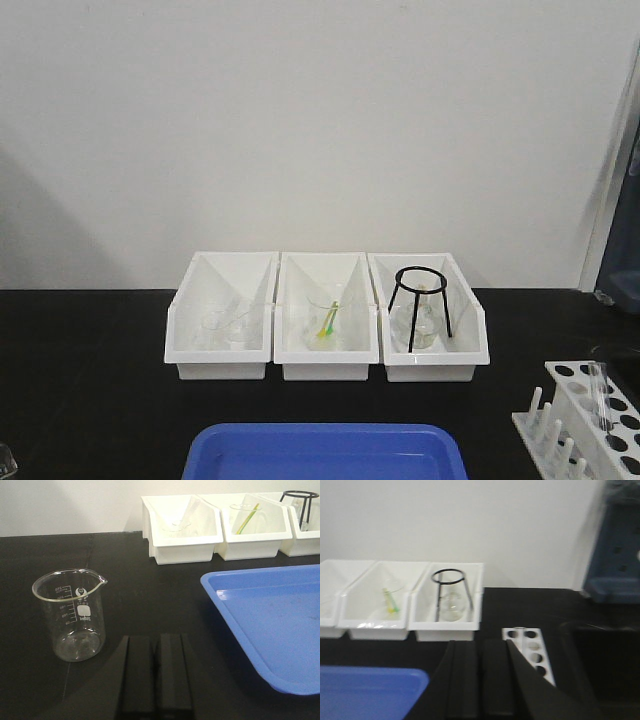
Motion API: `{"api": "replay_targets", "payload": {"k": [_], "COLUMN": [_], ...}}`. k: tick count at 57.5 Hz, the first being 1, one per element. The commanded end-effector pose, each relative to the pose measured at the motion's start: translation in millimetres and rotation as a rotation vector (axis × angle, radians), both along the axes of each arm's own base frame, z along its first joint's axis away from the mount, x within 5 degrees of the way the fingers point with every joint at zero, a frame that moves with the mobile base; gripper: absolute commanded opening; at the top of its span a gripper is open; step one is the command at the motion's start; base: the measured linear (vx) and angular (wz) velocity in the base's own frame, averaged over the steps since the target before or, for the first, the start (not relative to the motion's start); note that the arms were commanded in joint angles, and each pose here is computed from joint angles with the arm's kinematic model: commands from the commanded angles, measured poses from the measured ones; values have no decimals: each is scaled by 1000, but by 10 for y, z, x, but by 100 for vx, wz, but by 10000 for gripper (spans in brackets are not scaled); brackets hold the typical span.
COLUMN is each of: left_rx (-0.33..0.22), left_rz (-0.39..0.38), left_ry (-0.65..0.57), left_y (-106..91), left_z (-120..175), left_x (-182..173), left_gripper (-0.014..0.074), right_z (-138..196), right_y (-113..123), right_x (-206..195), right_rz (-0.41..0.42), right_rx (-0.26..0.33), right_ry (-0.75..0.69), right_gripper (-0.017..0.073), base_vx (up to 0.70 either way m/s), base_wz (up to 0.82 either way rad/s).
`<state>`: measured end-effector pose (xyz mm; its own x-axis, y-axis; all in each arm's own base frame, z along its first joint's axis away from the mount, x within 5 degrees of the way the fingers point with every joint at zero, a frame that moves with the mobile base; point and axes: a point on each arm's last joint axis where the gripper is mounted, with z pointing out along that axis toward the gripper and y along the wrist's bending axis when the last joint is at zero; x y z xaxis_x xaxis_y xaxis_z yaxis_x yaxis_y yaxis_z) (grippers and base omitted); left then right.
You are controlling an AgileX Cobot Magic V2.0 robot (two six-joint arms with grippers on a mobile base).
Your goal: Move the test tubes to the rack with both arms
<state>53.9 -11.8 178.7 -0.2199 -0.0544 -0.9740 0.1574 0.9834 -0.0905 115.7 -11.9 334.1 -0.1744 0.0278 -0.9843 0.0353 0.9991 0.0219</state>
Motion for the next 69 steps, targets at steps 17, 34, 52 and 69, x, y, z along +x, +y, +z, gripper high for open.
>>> {"api": "replay_targets", "payload": {"k": [17,34,52,69], "left_rx": [-30,-30,-30,-29], "left_rz": [21,21,21,21], "left_ry": [-57,-57,-57,-58], "left_y": [12,12,12,12], "left_z": [-15,-15,-15,-15], "left_x": [16,16,16,16], "left_gripper": [-20,-20,-20,-20], "right_z": [65,-413,-1241,-1319], "right_y": [-103,181,129,143], "right_x": [-13,-282,-422,-431], "right_rz": [-137,111,48,70], "right_rx": [-112,-89,-50,-139], "right_ry": [8,-149,-159,-200], "right_gripper": [-8,-8,-8,-8], "base_vx": [0,0,0,0], "base_wz": [0,0,0,0]}}
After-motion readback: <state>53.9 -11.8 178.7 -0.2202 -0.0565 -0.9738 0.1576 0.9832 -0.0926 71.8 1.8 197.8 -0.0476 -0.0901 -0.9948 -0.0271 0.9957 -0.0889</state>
